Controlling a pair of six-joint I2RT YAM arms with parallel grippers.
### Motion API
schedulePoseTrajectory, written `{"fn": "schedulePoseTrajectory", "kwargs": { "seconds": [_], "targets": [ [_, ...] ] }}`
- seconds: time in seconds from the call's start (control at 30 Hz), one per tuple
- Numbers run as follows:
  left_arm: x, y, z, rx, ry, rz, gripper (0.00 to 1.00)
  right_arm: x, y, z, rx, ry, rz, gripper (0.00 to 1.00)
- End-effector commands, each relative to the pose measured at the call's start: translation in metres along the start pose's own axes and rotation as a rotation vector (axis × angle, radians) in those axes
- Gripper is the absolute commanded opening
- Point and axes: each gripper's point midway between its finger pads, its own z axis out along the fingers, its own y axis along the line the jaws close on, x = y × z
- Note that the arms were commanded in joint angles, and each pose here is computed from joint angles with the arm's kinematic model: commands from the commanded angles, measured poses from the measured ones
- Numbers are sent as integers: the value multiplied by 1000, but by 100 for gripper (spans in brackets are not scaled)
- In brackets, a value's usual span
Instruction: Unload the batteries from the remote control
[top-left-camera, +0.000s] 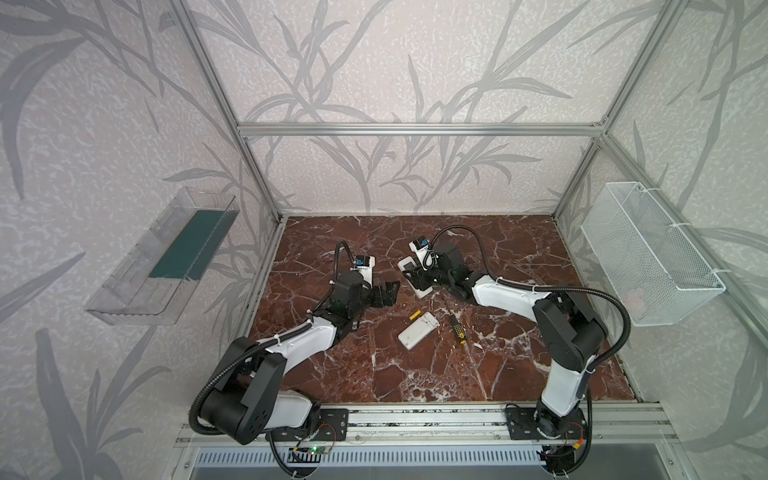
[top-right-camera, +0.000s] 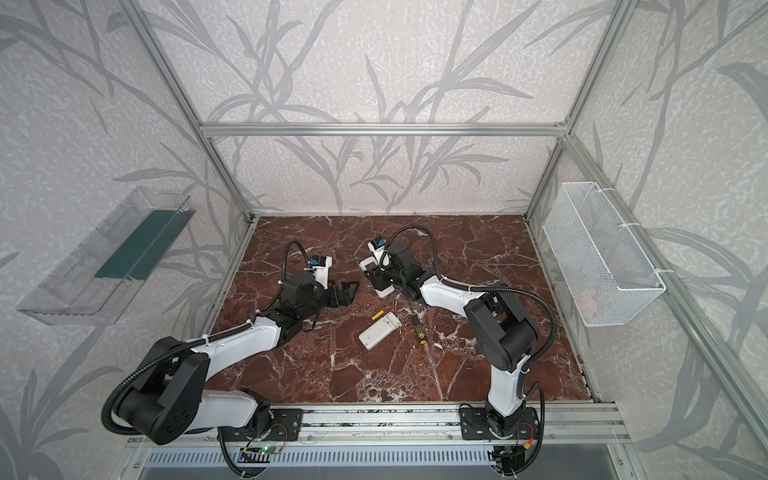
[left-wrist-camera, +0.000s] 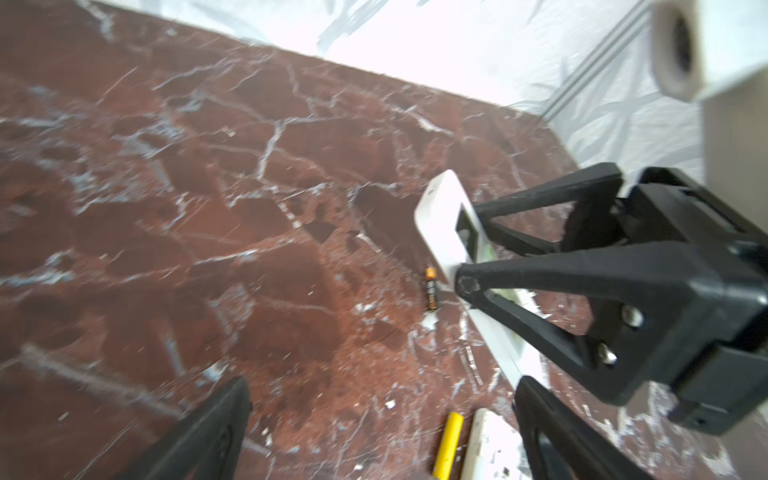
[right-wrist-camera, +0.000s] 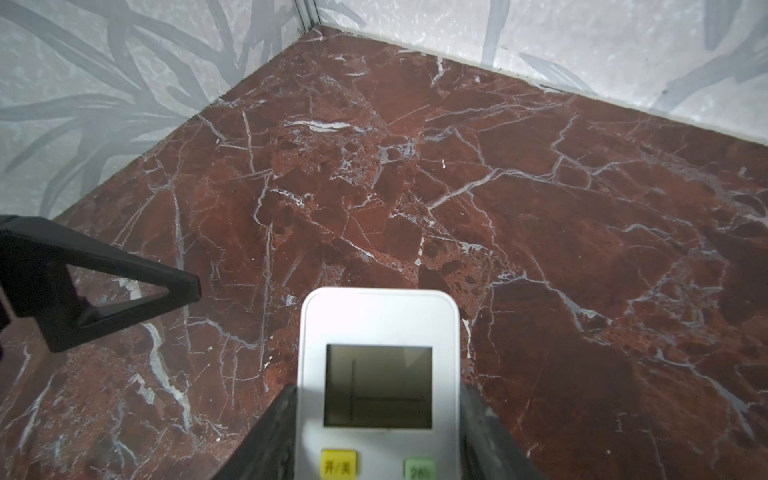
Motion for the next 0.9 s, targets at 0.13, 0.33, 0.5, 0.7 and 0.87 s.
{"fn": "schedulePoseTrajectory", "kwargs": {
  "seconds": [0.13,0.33,0.5,0.7,0.87],
  "targets": [
    [1,-52,-9,222,-98,164,99,-31,11,-25,-38,-61,4,55],
    [0,-76,-9,250,-166,189,98,-42,13,-41,-23,-86,3,54],
    [-11,-83,-7,258,-226,115,95,-50,18,-53,-28,-121,19,55],
    [-26,-84,2,247,-294,47,86,-55,26,-63,-24,-144,23,54],
    [-32,-104,4,333,-314,26,83,-53,27,-67,-16,-143,24,54]
  ]
}}
